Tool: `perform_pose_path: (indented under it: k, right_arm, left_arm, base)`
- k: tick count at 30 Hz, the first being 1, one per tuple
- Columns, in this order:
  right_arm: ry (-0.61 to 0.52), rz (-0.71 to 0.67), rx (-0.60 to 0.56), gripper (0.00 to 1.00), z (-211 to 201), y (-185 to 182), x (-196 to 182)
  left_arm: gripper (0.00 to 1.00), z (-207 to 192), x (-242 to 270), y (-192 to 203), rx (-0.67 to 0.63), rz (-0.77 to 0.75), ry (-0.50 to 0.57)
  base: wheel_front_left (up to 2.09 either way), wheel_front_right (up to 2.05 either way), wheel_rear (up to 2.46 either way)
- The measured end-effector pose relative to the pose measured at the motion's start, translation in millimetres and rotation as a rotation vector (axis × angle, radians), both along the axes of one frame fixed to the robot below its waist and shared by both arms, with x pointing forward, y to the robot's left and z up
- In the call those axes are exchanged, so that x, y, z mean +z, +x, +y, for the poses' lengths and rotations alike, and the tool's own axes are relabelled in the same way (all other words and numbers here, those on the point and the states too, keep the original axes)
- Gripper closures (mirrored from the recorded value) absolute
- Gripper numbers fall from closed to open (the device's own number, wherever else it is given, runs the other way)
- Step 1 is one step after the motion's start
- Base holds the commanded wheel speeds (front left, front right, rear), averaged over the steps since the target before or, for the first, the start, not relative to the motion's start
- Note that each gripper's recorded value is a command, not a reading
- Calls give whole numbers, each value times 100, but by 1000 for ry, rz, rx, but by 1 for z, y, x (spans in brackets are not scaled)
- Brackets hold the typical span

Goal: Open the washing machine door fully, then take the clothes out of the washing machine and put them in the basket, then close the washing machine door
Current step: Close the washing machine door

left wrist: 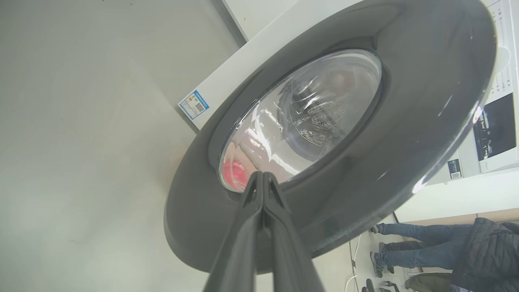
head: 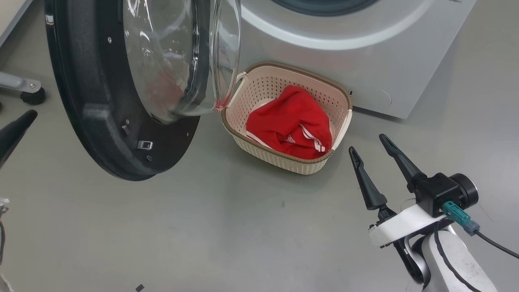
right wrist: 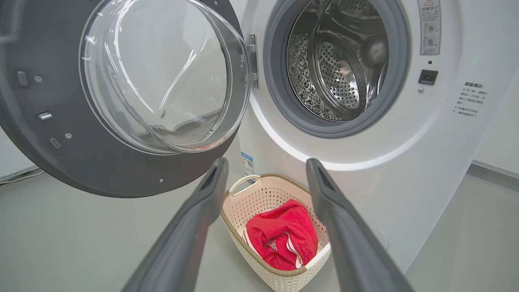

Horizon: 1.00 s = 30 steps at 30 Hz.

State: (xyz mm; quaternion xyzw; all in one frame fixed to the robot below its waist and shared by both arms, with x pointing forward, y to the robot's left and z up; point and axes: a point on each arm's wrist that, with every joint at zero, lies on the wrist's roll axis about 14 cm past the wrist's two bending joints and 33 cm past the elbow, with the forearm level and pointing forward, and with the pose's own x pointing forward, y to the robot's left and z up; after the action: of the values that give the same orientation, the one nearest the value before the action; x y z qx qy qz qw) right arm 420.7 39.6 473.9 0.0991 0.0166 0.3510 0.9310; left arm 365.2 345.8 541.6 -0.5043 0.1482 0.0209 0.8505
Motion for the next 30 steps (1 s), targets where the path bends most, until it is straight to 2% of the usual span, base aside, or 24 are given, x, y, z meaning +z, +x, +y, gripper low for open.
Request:
perform_pose_path:
  k: [15, 30]
  right_arm:
    - [13, -8, 8, 0, 4, -11, 8]
    - [21, -4, 6, 0, 5, -11, 7]
  left_arm:
    - [100, 17, -3, -47, 151, 48, 549]
    - [100, 12, -8, -62, 309, -97, 801]
  base:
    - [0, 0, 0]
    - [0, 0, 0]
